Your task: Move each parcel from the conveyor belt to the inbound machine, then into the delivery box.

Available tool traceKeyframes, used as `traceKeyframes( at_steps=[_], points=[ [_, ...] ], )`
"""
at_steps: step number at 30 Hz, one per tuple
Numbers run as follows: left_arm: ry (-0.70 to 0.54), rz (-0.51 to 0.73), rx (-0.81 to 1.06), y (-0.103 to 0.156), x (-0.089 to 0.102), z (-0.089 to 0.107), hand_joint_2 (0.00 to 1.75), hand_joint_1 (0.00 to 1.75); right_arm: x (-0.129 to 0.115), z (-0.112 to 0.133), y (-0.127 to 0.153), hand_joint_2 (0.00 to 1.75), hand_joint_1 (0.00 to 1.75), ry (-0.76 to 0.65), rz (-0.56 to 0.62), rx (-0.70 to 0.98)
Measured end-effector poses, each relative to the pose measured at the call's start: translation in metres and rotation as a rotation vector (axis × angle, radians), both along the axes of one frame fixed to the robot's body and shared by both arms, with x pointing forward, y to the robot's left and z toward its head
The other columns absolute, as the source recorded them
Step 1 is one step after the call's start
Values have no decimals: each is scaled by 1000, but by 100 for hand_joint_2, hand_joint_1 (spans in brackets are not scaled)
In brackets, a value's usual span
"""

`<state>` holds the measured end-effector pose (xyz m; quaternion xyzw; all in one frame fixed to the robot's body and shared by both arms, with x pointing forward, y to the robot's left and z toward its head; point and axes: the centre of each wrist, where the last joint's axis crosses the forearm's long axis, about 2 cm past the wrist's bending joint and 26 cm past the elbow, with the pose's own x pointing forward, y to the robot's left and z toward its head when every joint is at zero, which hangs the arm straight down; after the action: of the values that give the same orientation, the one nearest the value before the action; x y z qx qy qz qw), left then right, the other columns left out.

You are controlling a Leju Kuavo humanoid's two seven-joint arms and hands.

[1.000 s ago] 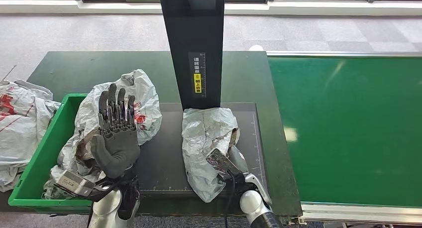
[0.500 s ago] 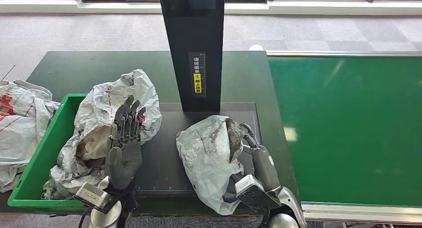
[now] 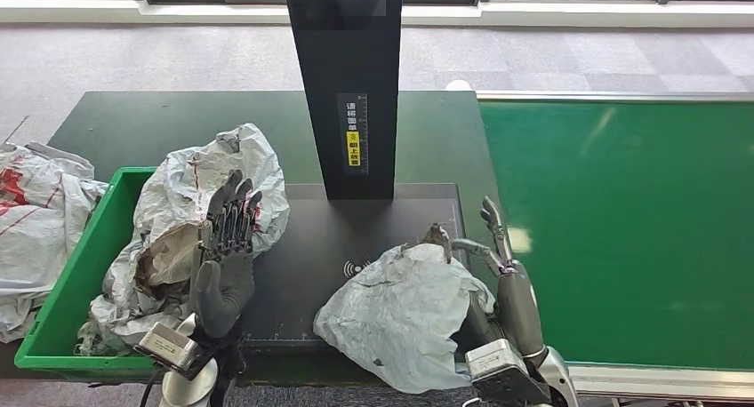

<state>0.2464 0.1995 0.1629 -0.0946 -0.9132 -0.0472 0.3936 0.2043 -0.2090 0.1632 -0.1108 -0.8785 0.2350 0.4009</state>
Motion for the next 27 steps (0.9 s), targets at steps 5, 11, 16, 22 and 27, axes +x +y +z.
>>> traceKeyframes(
  at_steps=[5,11,16,22,27],
  points=[
    [10,-6,15,-1,1,-1,0,0,-1,-2,-8,0,0,17,-51,-19],
    [38,-23,69,-6,2,-3,0,0,0,-5,-18,0,0,39,-139,-52],
    [47,-23,88,-8,4,-4,0,0,0,-7,-21,0,0,52,-158,-66],
    [59,14,171,-17,3,-7,0,0,1,-12,-32,0,0,70,-366,-100],
    [80,-11,184,-23,2,-12,0,0,1,-17,-53,0,0,98,-635,-151]
  ],
)
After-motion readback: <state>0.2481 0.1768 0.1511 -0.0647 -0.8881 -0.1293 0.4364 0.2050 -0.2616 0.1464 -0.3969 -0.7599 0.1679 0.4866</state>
